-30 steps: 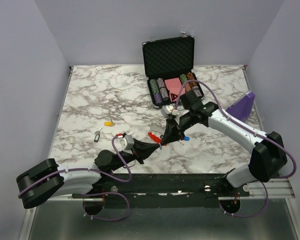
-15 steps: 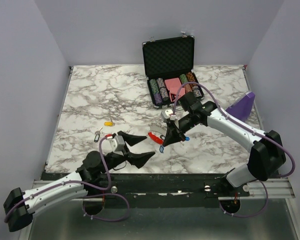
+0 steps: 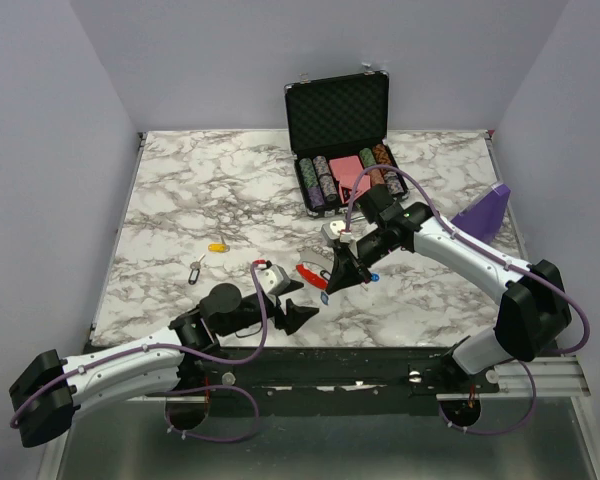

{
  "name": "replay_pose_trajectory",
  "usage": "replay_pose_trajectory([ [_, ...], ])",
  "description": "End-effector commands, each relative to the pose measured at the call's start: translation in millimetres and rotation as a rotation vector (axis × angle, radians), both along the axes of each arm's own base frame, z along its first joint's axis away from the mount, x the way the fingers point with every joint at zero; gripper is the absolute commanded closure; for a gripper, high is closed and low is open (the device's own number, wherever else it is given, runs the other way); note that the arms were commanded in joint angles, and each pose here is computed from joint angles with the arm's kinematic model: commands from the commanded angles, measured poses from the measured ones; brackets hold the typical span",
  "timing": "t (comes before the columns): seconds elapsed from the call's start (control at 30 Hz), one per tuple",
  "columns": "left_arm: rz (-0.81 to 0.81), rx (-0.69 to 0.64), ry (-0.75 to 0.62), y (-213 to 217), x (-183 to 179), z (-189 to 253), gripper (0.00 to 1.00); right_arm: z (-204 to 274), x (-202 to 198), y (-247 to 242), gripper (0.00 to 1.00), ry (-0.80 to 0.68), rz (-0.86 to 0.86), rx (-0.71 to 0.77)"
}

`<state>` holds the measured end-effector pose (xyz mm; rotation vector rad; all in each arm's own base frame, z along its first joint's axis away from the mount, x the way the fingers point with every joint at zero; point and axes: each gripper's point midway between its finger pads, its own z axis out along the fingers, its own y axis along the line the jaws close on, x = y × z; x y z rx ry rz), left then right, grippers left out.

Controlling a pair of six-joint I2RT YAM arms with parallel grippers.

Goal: Put the keys on the keyring

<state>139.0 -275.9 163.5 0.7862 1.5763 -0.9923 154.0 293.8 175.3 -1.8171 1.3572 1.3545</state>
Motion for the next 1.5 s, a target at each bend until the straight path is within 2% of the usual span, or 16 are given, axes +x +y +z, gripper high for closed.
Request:
replay_pose_trajectory([
  [0.0, -0.046, -0.06, -0.101, -10, 2, 29, 0.22, 0, 0, 1, 0.99, -0.008, 0.011, -0.01],
  [0.17, -0.065, -0.103, -0.131, -11, 4, 38, 0.24, -2, 0, 1, 0.99, -0.009, 0.016, -0.011],
  [0.43, -0.158, -0.107, -0.124, -18, -1, 40, 0.43, -3, -1, 2, 0.99, -0.01, 0.019, -0.016],
  [0.67, -0.216, -0.09, -0.116, -29, -2, 41, 0.51, -3, -2, 2, 0.99, -0.012, 0.022, -0.016],
  [0.8, -0.232, -0.08, -0.114, -31, -2, 42, 0.6, -3, -1, 2, 0.99, -0.014, 0.021, -0.017],
  [0.9, -0.246, -0.068, -0.103, -33, -3, 39, 0.72, -3, -1, 2, 0.99, -0.012, 0.021, -0.018],
  [1.17, -0.257, -0.055, -0.083, -32, -6, 32, 0.73, -3, -2, 2, 0.99, -0.011, 0.021, -0.019],
  [1.3, -0.257, -0.04, -0.067, -33, -4, 29, 0.81, -3, -1, 2, 0.99, -0.014, 0.021, -0.017],
  [1.43, -0.268, -0.028, -0.049, -35, -4, 27, 0.83, -2, -2, 2, 0.99, -0.014, 0.021, -0.016],
  [1.47, -0.271, -0.027, -0.048, -35, -5, 26, 0.86, -2, -2, 2, 0.99, -0.015, 0.021, -0.015],
])
